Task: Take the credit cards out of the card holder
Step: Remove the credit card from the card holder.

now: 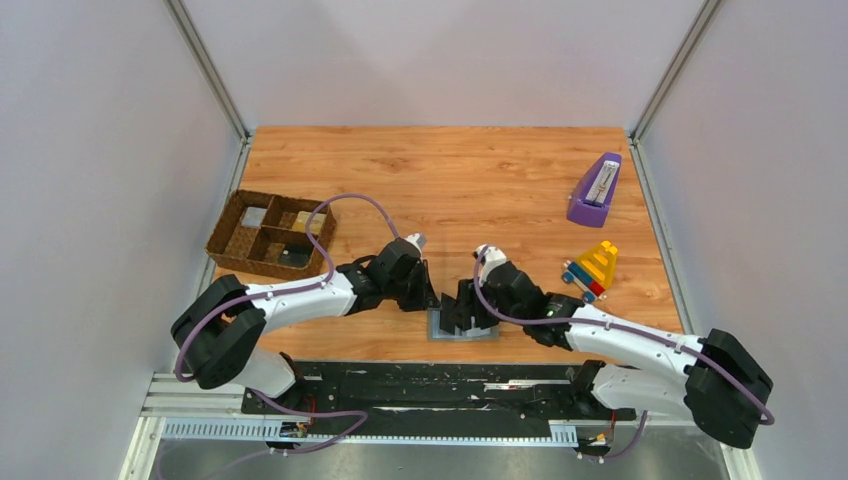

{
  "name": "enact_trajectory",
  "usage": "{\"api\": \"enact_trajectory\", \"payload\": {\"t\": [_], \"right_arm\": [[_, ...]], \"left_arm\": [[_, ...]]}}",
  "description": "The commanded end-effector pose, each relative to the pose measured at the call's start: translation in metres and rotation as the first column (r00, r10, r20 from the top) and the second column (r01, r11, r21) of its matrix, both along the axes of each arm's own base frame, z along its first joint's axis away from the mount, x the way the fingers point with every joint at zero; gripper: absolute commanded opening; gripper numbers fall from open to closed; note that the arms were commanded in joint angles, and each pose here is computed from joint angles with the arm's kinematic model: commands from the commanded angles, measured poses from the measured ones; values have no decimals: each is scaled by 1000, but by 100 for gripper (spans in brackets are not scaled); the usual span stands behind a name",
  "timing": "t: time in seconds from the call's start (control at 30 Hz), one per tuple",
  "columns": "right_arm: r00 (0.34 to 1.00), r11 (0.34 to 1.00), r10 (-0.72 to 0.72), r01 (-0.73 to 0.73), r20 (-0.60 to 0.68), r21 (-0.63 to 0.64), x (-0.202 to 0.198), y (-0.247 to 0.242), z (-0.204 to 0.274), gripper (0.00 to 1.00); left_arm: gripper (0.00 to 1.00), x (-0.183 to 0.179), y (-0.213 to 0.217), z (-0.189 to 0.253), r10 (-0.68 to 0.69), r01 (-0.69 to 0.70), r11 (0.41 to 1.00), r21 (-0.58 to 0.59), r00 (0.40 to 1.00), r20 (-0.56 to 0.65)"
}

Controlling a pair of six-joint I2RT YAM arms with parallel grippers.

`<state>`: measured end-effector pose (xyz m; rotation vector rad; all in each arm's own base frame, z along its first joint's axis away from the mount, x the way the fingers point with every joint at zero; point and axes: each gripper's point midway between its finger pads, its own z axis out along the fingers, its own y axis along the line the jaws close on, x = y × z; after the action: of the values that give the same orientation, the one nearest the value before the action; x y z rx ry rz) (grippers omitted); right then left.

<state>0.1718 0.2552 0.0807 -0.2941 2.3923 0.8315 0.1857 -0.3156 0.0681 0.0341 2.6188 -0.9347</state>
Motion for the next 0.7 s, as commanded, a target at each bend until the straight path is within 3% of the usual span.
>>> {"api": "enact_trajectory", "payload": {"t": [0.0,0.5,0.67], "right_arm": [[988,999,23,-15,155,-50,5,15,17,58],[976,972,-18,69,217,-227,-12,38,-6,63],[983,975,-88,118,161,-190,-13,35,-6,58]], "left_arm": [[0,8,-9,18,0,1,999,-34,1000,18],[0,5,-14,15,0,-1,999,-52,1000,-19],[3,10,4,-2,24,-25,998,65,1000,6]]}}
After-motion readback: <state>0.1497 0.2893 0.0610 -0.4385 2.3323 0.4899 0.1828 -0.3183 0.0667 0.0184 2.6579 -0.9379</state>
